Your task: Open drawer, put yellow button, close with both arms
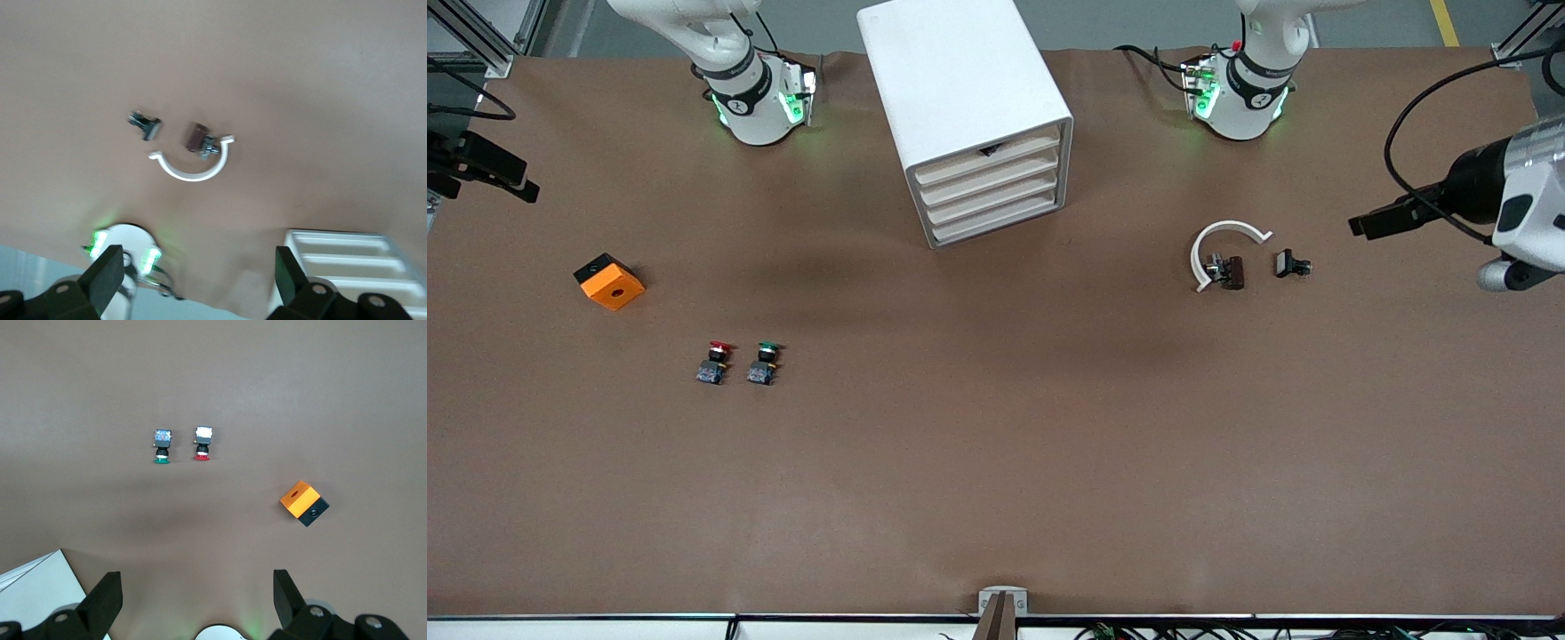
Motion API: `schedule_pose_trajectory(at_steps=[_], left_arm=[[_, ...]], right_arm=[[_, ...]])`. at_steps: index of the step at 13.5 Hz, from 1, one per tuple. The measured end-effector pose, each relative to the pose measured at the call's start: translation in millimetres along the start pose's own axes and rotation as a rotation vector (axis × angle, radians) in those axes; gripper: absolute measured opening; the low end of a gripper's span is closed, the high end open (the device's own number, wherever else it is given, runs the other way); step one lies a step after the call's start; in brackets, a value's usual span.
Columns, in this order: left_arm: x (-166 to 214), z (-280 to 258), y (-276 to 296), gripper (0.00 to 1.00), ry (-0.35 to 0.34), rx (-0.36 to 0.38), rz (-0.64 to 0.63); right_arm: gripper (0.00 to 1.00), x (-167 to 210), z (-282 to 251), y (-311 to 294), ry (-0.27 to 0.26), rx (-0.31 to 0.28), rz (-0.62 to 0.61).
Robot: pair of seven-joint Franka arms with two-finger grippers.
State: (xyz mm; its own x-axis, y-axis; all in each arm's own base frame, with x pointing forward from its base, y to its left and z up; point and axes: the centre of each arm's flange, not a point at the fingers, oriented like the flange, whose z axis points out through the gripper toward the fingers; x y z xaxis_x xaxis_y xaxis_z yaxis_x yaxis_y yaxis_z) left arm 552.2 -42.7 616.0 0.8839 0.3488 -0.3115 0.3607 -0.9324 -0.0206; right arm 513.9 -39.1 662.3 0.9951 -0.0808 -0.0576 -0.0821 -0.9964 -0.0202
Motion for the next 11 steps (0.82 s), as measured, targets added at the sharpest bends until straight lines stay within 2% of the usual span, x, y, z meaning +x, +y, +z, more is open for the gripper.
schedule_pose_trajectory(at_steps=[5, 7, 9, 11], left_arm=[[-24.0, -28.3, -62.9, 1.00, 0.070, 0.015, 0.113], [-26.8, -39.8, -78.8, 1.00, 0.126, 0.020, 0.145], [-26.3, -47.1, -69.0, 1.00, 0.198, 0.019, 0.180], [-30.8, -46.8, -34.2, 1.00, 0.264, 0.065, 0.238]], right_arm=[[1.00, 0.1, -1.4, -0.4, 0.008, -0.001, 0.000], [1.00, -0.3, -1.8, -1.0, 0.009, -0.001, -0.001], [1.00, -1.1, -2.0, -0.5, 0.009, -0.001, -0.001], [1.00, -2.0, -1.4, -0.3, 0.008, 0.000, 0.000]])
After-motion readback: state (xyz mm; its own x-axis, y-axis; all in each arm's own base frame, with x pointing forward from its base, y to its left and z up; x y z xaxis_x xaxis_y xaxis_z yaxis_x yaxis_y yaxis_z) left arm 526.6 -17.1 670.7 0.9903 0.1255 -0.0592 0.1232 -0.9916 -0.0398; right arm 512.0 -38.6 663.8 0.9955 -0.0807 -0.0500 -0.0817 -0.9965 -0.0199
